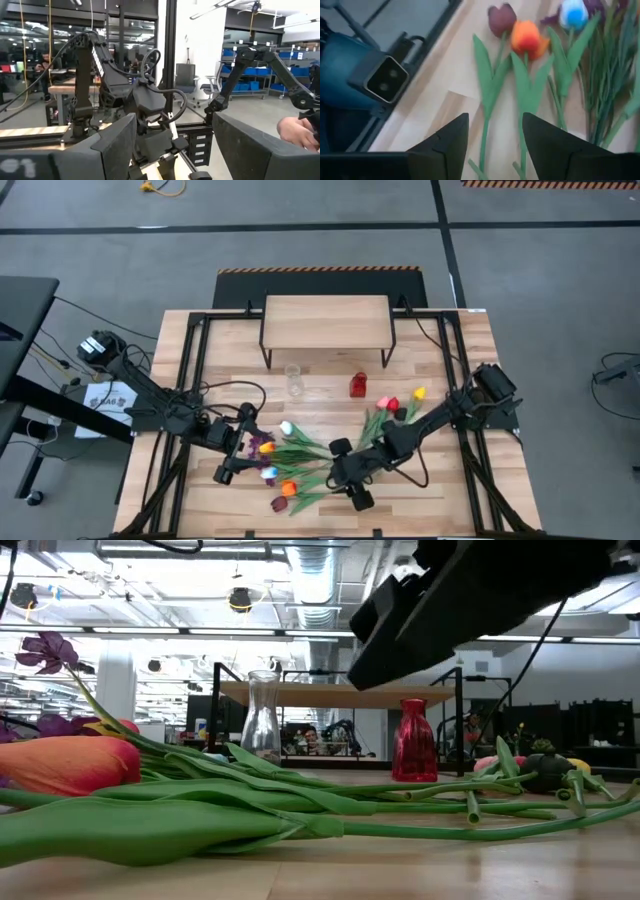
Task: Pick and place flowers into a vace then onto a shelf
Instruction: Put the orange tulip into the transparent vase
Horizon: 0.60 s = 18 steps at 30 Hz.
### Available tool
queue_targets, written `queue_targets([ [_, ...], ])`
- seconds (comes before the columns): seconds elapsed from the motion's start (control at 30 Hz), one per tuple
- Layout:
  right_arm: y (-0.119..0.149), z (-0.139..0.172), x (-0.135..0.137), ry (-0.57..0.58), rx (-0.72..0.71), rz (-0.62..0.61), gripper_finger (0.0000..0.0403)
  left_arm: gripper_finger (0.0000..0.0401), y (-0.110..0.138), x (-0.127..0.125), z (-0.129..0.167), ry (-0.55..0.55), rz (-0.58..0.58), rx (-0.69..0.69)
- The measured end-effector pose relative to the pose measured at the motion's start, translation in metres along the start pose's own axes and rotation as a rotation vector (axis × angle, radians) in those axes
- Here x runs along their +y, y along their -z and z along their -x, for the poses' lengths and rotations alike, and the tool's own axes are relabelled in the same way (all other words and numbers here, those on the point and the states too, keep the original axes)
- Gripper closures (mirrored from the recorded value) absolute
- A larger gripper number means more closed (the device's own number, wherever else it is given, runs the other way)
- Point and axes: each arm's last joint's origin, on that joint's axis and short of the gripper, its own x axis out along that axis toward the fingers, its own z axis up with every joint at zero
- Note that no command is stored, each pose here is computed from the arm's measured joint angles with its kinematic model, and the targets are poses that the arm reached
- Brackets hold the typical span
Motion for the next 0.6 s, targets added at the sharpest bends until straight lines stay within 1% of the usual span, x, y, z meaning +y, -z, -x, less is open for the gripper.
queue_targets([
  [0.13,0.001,-0.001,0.004,0.018,-0.002,-0.017,0.0230,0.0147,0.000,-0.002,0.001,0.008,0.001,0.000],
  [0.23,0.007,-0.007,0.003,0.024,0.022,-0.037,0.0231,0.0148,0.000,-0.002,0.001,0.010,-0.002,-0.001],
  [0.33,0.008,-0.015,0.002,0.041,0.010,-0.048,0.0232,0.0148,-0.001,-0.002,0.001,0.008,-0.015,-0.004],
  [0.4,0.015,-0.016,0.001,0.059,0.051,-0.048,0.0232,0.0148,-0.001,-0.002,0.001,0.007,-0.021,-0.011],
  [0.6,0.018,-0.025,-0.003,0.079,0.049,-0.054,0.0232,0.0148,-0.002,-0.002,0.001,0.004,-0.043,-0.017],
])
